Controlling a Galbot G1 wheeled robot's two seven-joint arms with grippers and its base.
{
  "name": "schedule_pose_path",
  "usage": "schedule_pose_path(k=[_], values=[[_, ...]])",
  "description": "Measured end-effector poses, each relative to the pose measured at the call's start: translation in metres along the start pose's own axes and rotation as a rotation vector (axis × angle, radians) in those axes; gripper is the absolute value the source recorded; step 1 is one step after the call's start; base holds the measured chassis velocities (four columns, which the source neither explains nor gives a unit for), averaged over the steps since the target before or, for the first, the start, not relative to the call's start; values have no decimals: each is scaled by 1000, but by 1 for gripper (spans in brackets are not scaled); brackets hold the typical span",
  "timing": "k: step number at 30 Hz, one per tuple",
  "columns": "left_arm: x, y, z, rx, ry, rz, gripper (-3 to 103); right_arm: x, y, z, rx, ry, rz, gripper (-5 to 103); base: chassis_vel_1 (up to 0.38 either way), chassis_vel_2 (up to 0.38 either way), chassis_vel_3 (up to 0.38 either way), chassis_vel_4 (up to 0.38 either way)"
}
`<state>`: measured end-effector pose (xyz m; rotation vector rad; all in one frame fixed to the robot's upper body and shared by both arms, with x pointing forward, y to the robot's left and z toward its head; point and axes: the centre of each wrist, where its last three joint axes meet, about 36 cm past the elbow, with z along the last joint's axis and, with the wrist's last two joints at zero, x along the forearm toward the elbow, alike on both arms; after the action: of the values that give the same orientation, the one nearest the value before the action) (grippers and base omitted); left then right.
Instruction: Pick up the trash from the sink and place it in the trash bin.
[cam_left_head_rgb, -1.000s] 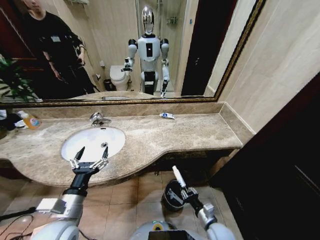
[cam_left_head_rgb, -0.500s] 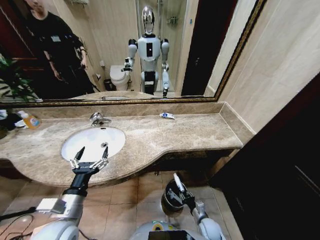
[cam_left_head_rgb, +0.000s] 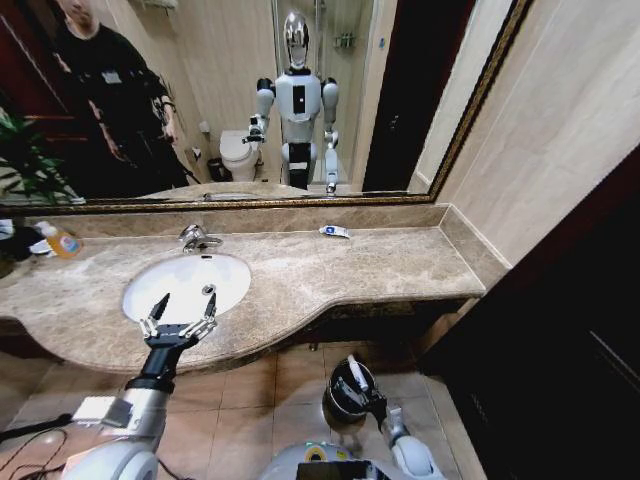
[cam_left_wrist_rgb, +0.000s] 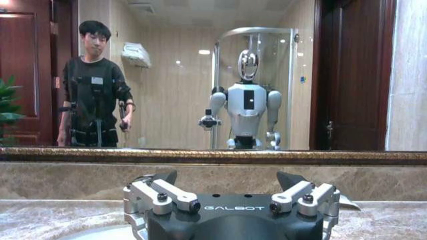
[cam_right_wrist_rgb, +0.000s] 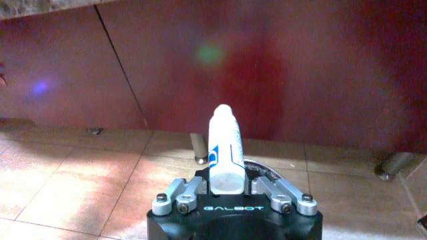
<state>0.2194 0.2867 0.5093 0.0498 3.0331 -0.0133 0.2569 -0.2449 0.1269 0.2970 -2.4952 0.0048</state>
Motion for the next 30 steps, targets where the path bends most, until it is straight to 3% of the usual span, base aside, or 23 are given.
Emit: schedule_pose_path(k=[23,24,26,29,30], values=[[0,0,0,0,0,0,100,-7,5,14,8,18,22,27,0,0,0,0],[0,0,0,0,0,0,100,-6,5,15,13,17,23,36,0,0,0,0],[0,0,0,0,0,0,100,-6,5,15,16,16,23,36,0,0,0,0],[0,0,0,0,0,0,100,-3,3,14,26,12,21,51,0,0,0,0],[0,0,0,0,0,0,100,-3,3,14,26,12,21,51,0,0,0,0]])
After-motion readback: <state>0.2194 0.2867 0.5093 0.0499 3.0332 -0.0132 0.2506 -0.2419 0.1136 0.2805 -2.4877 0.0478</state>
